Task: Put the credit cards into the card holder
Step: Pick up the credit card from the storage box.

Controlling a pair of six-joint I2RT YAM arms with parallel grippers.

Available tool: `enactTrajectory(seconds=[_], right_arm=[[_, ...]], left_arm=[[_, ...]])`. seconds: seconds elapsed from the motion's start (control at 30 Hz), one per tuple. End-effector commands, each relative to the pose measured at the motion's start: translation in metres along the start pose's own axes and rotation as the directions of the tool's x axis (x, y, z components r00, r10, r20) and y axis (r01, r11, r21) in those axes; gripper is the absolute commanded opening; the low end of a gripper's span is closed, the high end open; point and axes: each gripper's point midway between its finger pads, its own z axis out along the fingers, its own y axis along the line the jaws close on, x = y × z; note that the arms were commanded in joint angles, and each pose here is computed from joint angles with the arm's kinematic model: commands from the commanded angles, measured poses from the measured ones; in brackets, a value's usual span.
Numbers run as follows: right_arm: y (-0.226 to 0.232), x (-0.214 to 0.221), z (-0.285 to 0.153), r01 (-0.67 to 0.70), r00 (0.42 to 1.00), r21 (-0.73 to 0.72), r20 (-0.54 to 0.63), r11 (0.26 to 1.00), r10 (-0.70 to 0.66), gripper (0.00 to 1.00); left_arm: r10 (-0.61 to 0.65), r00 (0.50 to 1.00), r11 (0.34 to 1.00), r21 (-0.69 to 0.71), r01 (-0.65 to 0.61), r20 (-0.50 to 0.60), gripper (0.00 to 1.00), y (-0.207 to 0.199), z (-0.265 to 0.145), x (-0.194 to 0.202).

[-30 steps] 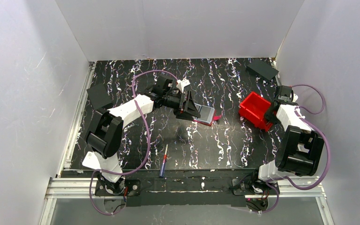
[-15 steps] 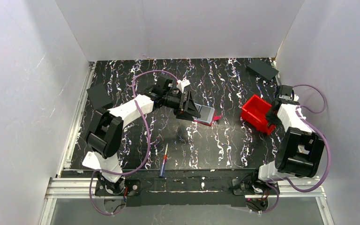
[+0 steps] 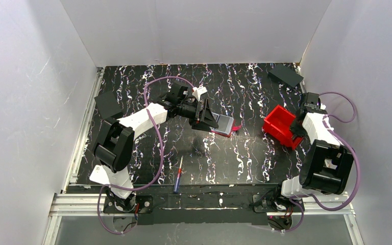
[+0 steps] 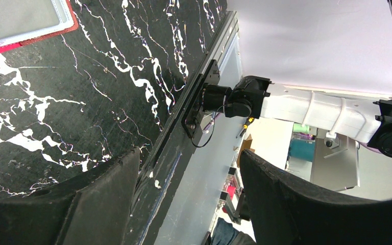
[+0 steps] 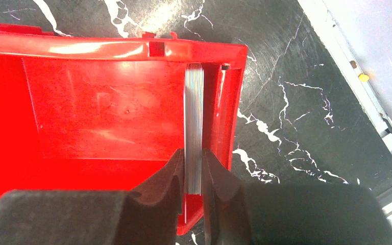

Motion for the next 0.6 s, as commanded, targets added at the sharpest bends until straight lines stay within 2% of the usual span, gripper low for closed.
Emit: enactTrajectory(seconds=[0.0,0.07,0.23,0.4,0.57], right_arm=[[-0.005,-0.028,-0.02,-0.024,0.995,0.001,0.101,1.0,0.024,0.24],[-0.005,-0.028,-0.018,-0.047,0.992,-0.035,0.115,0.998,0.05,0.21],[0.003,-0.022,-0.009,-0.093,0.985,-0.174,0.127,0.98,0.116,0.01],[0.015,-0.011,-0.004,-0.122,0.985,-0.259,0.083,0.958,0.148,0.01],[0.02,-0.006,-0.003,-0.15,0.983,-0.285,0.064,0.947,0.175,0.01]], left_arm=[[0.016,1.0,0.999,0.029,-0.015,-0.019,0.7,-0.008,-0.001,0.004],[0.015,1.0,0.999,0.029,-0.014,-0.019,0.7,-0.008,-0.001,0.004],[0.018,1.0,0.999,0.032,-0.018,-0.018,0.69,-0.01,-0.001,0.005],[0.02,1.0,0.999,0.035,-0.02,-0.018,0.69,-0.011,-0.002,0.004],[0.019,1.0,0.999,0.034,-0.018,-0.019,0.7,-0.01,-0.001,0.005]])
